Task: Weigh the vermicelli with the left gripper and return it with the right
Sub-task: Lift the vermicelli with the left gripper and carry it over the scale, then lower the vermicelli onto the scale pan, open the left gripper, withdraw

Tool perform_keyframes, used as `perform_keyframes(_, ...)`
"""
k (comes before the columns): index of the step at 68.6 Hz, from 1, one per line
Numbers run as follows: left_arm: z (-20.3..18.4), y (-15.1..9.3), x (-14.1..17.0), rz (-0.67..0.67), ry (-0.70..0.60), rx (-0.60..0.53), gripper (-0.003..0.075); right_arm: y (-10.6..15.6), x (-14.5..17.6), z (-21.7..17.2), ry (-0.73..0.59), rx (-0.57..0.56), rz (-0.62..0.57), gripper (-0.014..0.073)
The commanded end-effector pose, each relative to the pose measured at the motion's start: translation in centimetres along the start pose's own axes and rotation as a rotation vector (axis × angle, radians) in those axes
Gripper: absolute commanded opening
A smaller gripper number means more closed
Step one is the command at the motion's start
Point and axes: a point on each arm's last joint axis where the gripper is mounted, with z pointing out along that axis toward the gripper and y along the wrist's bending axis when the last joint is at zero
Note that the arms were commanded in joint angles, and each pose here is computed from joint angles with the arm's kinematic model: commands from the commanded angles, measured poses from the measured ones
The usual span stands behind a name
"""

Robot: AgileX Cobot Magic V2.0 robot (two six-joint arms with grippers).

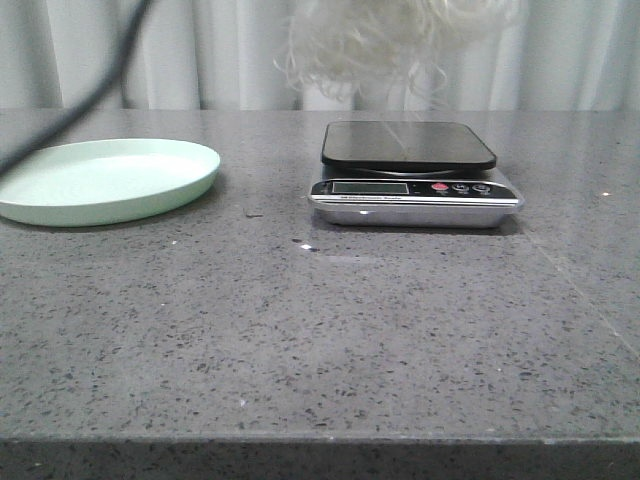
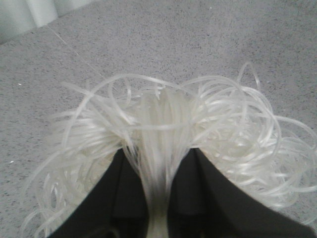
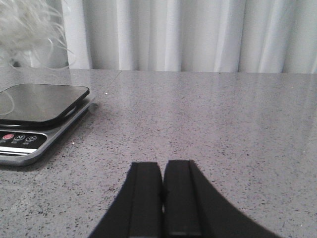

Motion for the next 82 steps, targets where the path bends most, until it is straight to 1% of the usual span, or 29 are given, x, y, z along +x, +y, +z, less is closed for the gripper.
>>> perform_keyframes(1, -1.8, -0.6, -2.8, -0.009, -0.186, -0.009, 0.0139, -0.1, -1.1, -0.2, -0.106, 0.011, -0.001, 0.0151)
perform_keyframes(19, 1.1, -0.1, -1.4, -0.007, -0.148, -0.021, 0.0137, -0.1, -1.0, -0.2, -0.094, 0.010, -0.001, 0.0151)
perform_keyframes(29, 2.1, 0.0, -0.9, -0.010, -0.133, -0.023, 0.0137, -0.1, -1.0, -0.2, -0.091, 0.009, -0.001, 0.0151)
perform_keyframes(58, 2.8, 0.1, -0.4, -0.012, -0.107, -0.019, 0.0140, -0.1, -1.0, -0.2, -0.091, 0.009, -0.001, 0.0151)
perform_keyframes(62, 2.8, 0.1, -0.4, -0.012, -0.101, -0.018, 0.0152, -0.1, -1.0, -0.2, -0.091, 0.009, -0.001, 0.0151)
perform_keyframes(63, 2.8, 0.0, -0.3, -0.012, -0.096, -0.016, 0.0172, -0.1, -1.0, -0.2, -0.091, 0.009, -0.001, 0.0151)
perform_keyframes(64, 2.8, 0.0, -0.3, -0.012, -0.096, -0.016, 0.0172, -0.1, -1.0, -0.2, -0.091, 0.009, -0.001, 0.0151)
perform_keyframes(67, 2.8, 0.1, -0.2, -0.013, -0.081, -0.014, 0.0213, -0.1, -1.0, -0.2, -0.091, 0.009, -0.001, 0.0151)
perform_keyframes(68, 2.8, 0.1, -0.2, -0.013, -0.081, -0.014, 0.0213, -0.1, -1.0, -0.2, -0.091, 0.009, -0.001, 0.0151)
perform_keyframes(69, 2.8, 0.1, -0.1, -0.012, -0.076, -0.013, 0.0242, -0.1, -1.0, -0.2, -0.091, 0.009, -0.001, 0.0151)
perform_keyframes(70, 2.8, 0.1, -0.1, -0.012, -0.072, -0.012, 0.0251, -0.1, -1.0, -0.2, -0.091, 0.009, -0.001, 0.0151)
perform_keyframes(73, 2.8, 0.1, 0.0, -0.012, -0.064, -0.010, 0.0316, -0.1, -1.0, -0.2, -0.091, 0.009, -0.001, 0.0151)
perform_keyframes(74, 2.8, 0.0, 0.0, -0.012, -0.062, -0.009, 0.0326, -0.1, -1.0, -0.2, -0.091, 0.009, -0.001, 0.0151)
perform_keyframes(77, 2.8, 0.0, 0.0, -0.012, -0.059, -0.008, 0.0400, -0.1, -1.0, -0.2, -0.091, 0.009, -0.001, 0.0151)
perform_keyframes(78, 2.7, 0.0, -0.1, -0.012, -0.062, -0.008, 0.0400, -0.1, -1.0, -0.2, -0.091, 0.009, -0.001, 0.0151)
perform_keyframes(79, 2.6, 0.0, -0.1, -0.012, -0.064, -0.008, 0.0431, -0.1, -1.0, -0.2, -0.091, 0.009, -0.001, 0.0151)
perform_keyframes(82, 2.3, 0.0, -0.3, -0.011, -0.070, -0.009, 0.0485, -0.1, -1.0, -0.2, -0.091, 0.009, -0.001, 0.0151)
